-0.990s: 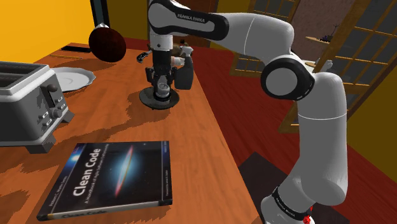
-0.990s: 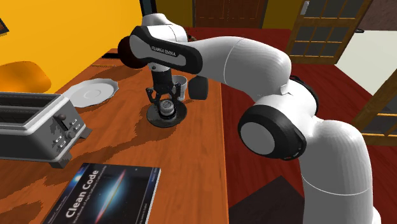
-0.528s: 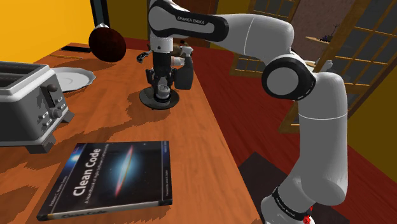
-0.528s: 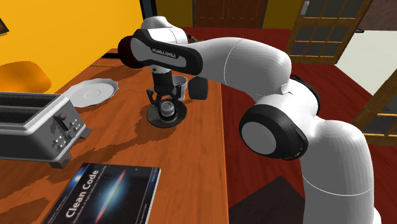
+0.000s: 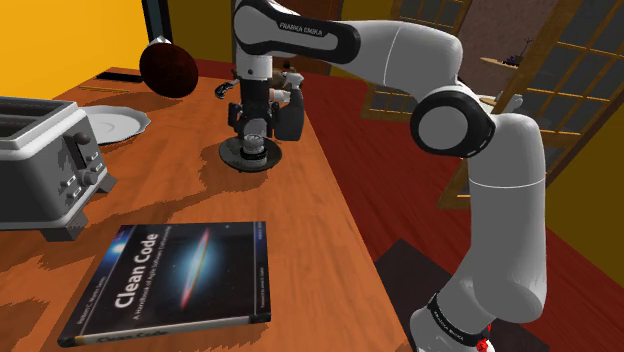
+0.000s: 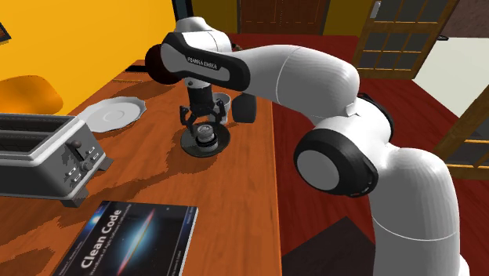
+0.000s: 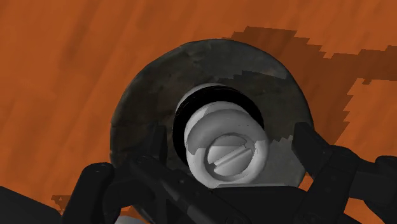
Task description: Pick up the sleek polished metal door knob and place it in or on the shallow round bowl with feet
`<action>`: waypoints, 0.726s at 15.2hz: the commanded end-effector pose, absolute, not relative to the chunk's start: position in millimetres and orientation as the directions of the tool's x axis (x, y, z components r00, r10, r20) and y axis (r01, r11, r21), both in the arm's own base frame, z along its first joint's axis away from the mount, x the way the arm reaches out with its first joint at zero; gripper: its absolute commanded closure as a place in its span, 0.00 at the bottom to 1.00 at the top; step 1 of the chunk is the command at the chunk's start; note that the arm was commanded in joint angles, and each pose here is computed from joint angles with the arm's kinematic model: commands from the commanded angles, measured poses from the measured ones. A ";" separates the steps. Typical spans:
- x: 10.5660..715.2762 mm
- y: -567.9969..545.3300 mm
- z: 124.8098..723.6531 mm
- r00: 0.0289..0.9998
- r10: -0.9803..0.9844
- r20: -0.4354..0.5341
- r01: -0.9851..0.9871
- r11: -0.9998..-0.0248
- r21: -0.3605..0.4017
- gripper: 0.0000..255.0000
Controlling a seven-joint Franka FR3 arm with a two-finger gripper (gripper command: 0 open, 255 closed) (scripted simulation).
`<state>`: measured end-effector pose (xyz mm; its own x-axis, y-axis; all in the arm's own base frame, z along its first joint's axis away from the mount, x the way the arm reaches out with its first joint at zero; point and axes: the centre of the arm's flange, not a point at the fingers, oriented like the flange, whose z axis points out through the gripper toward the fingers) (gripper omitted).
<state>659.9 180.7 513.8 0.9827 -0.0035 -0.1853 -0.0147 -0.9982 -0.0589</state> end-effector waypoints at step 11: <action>668.9 178.9 556.0 0.983 -0.004 -0.186 -0.015 -0.998 -0.059 0.00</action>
<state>668.8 178.9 556.0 0.9826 -0.0036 -0.1858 -0.0147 -0.9982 -0.0586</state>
